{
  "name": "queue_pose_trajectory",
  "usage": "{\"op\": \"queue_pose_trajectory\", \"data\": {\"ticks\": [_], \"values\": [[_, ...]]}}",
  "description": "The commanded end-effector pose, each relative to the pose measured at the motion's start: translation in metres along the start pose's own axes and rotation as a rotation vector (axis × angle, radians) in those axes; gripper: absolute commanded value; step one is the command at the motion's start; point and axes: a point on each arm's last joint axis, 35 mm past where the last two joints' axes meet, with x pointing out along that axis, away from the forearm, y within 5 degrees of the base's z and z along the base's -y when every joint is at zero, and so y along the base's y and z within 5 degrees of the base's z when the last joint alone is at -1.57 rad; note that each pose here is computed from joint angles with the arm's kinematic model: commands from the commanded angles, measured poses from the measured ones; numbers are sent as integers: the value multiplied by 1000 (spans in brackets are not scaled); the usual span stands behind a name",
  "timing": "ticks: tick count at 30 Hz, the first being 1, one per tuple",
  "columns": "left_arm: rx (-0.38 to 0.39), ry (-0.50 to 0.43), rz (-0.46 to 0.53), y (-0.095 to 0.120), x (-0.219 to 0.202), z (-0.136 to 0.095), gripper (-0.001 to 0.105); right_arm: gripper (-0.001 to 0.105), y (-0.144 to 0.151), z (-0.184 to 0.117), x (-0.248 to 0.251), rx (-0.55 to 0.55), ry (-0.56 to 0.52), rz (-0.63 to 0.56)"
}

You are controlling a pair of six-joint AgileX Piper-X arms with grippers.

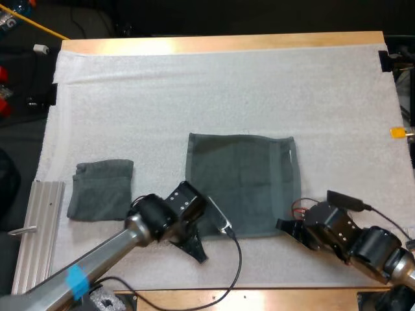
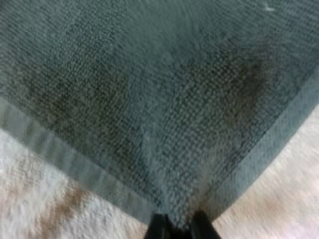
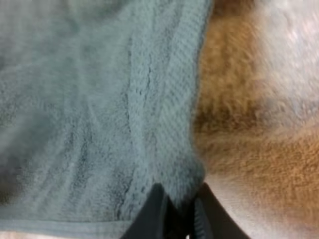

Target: Pick towel from pile, fold and stack

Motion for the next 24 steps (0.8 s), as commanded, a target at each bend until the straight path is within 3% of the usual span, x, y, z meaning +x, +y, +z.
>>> {"op": "queue_pose_trajectory", "data": {"ticks": [1, 8, 14, 19, 24], "values": [[-2, 18, -24, -2, -6, -5, 0, 0, 0, 1, -7, -47, 19, -33], [-27, -24, -78, -4, -32, -22, 0, 0, 9, 6, -32, -136, 86, -55], [-46, -29, -152, -6, -48, -37, 0, 0, 26, -12, -40, -225, 162, -6], [-40, -64, -162, -7, -52, -37, 0, 0, 36, -21, -43, -192, 151, 8], [-50, -143, -164, -4, -46, -20, 0, 0, 32, -10, -40, -60, 50, -45]]}}
